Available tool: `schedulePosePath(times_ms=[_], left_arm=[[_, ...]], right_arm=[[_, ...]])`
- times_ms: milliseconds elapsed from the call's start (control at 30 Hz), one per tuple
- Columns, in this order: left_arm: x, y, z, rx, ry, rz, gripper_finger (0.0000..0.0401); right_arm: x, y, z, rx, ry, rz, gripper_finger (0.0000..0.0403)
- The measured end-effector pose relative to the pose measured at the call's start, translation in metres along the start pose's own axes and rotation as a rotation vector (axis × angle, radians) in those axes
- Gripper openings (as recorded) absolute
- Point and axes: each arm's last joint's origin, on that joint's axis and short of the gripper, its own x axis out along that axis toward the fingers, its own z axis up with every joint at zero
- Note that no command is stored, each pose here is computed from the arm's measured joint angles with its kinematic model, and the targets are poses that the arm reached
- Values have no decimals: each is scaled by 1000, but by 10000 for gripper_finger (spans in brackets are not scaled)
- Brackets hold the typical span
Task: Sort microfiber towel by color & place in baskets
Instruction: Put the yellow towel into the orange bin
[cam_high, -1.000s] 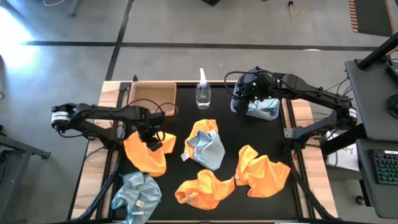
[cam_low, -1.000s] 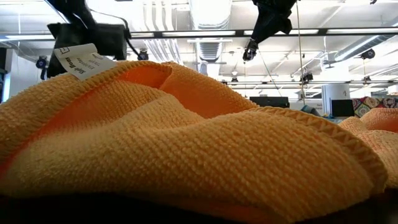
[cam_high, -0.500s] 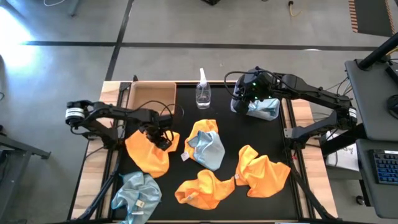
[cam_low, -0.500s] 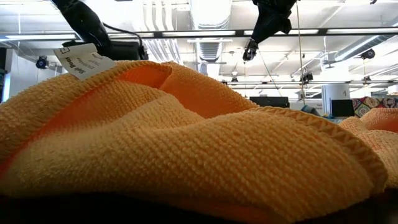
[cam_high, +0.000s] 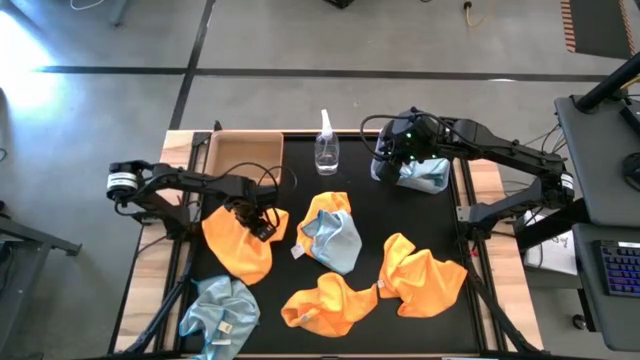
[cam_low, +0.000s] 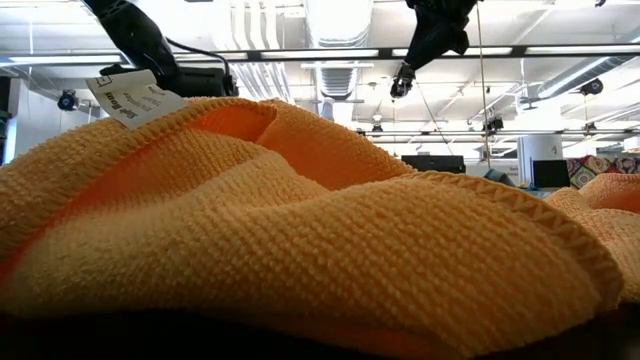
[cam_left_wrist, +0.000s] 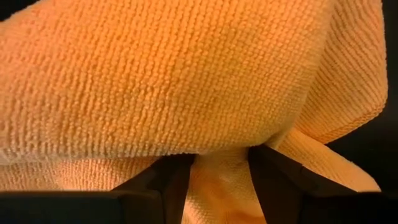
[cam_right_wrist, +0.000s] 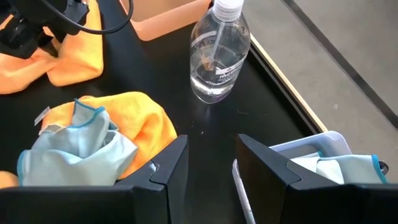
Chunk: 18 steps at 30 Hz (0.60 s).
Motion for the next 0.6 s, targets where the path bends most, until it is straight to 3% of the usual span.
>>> schedulePosePath(times_ms=[433, 600], left_arm=[[-3, -2, 0, 56, 27, -22, 12], [-3, -3, 0, 98, 31, -27, 15]], right_arm=[[0, 0, 0, -8, -1, 0, 130], [0, 0, 0, -8, -1, 0, 130]])
